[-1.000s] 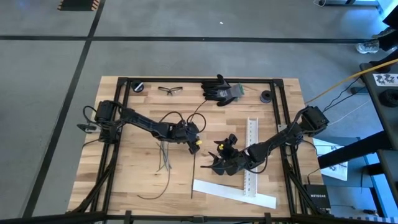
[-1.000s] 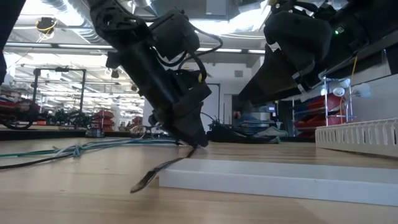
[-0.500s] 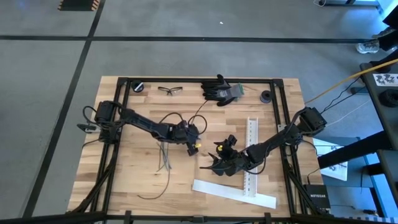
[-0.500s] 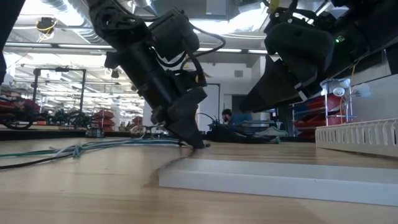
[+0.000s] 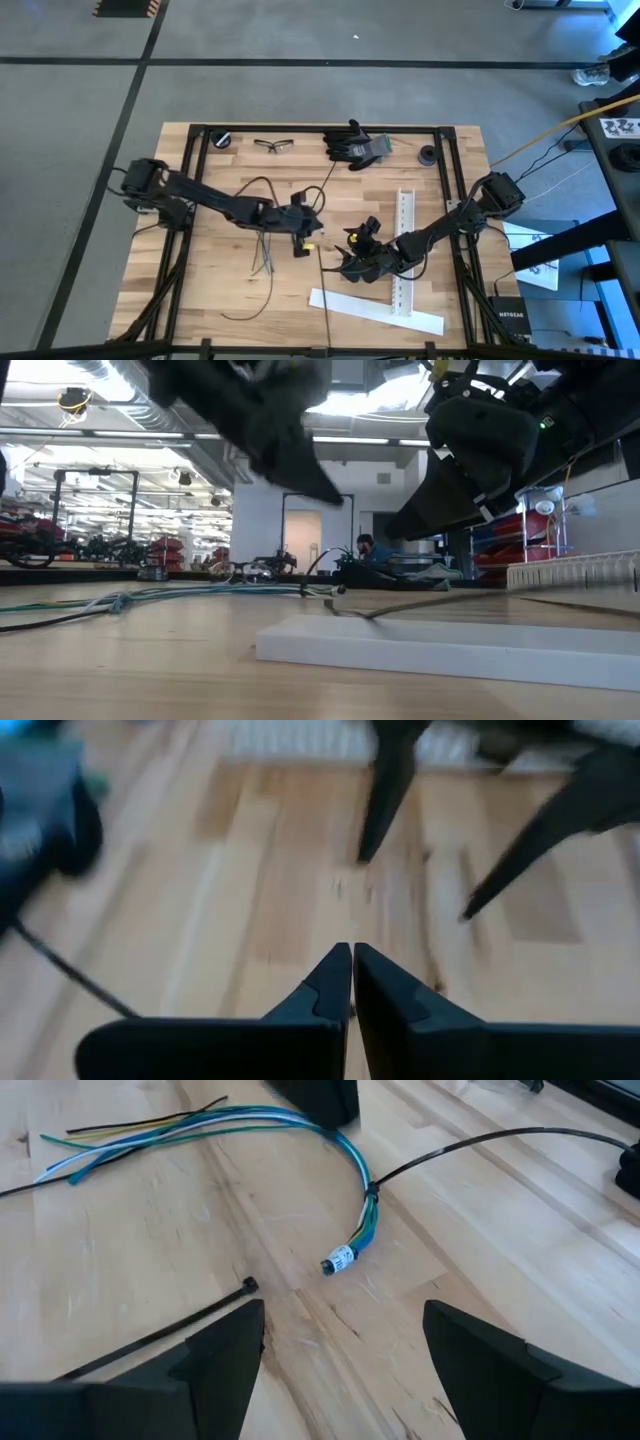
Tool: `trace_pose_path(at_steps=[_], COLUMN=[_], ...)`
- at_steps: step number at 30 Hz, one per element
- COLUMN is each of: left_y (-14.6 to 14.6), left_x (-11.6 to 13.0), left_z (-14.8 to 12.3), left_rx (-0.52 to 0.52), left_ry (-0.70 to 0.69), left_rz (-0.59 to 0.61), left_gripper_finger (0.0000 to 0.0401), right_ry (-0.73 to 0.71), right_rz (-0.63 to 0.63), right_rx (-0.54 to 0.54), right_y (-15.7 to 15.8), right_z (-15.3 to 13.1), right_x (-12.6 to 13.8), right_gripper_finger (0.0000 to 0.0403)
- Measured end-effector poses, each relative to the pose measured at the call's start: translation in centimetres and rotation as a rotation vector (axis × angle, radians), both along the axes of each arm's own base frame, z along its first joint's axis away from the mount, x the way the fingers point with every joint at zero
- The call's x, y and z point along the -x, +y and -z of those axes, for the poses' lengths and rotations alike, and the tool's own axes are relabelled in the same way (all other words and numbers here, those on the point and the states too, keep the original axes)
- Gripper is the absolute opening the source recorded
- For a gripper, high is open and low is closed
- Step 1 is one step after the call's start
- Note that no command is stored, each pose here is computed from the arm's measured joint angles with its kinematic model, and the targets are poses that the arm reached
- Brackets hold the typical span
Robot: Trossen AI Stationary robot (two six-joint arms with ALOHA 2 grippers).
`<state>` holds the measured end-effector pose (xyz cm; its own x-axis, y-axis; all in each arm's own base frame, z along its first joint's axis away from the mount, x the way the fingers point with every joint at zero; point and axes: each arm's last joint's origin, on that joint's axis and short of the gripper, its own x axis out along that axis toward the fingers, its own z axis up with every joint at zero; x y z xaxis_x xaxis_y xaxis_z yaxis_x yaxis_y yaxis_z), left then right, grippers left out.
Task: Ziptie cables
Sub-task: Wrap the cable wires with the black zip tie
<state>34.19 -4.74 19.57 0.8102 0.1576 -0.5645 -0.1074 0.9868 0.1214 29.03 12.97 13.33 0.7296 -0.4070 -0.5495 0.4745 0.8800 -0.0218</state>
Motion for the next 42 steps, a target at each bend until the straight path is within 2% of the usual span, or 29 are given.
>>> trace_pose_path(at_steps=[4, 8, 12, 22, 27, 30, 33, 38, 42], left_y=[-0.1, -0.2, -1.0, -0.2, 1.9, 3.2, 4.0, 4.2, 4.8], left_x=[0.6, 0.9, 1.1, -0.2, -0.8, -1.1, -1.3, -1.7, -1.9], left_z=[-1.9, -1.7, -0.6, 3.9, 5.7, 6.4, 7.2, 8.3, 9.1], left_rx=[-0.053, -0.046, -0.127, -0.286, -0.175, -0.156, -0.176, -0.137, -0.108], left_ry=[-0.041, -0.007, 0.084, 0.243, 0.253, 0.242, 0.240, 0.204, 0.201], left_rz=[0.044, 0.044, 0.176, 0.440, 0.596, 0.626, 0.646, 0.754, 0.748], left_gripper_finger=[0.0001, 0.0001, 0.0007, 0.0116, 0.0144, 0.0147, 0.0144, 0.0132, 0.0118], right_ry=[-0.002, 0.003, 0.016, 0.021, 0.020, 0.014, 0.012, 0.011, 0.009], right_rz=[-0.006, -0.030, -0.046, -0.053, -0.052, -0.046, -0.038, -0.023, -0.010], right_rx=[0.004, 0.001, 0.013, 0.009, 0.009, 0.012, 0.013, 0.012, 0.019], right_y=[0.1, 0.2, 0.3, 0.3, 0.3, 0.2, 0.0, -0.4, -0.6], right_z=[-0.3, -0.5, -0.5, -0.4, -0.5, -0.5, -0.5, -0.5, -0.5], right_x=[-0.2, -0.4, -0.4, -0.4, -0.4, -0.4, -0.5, -0.7, -0.8], right_gripper_finger=[0.0260, 0.0260, 0.0260, 0.0260, 0.0260, 0.0260, 0.0260, 0.0260, 0.0260])
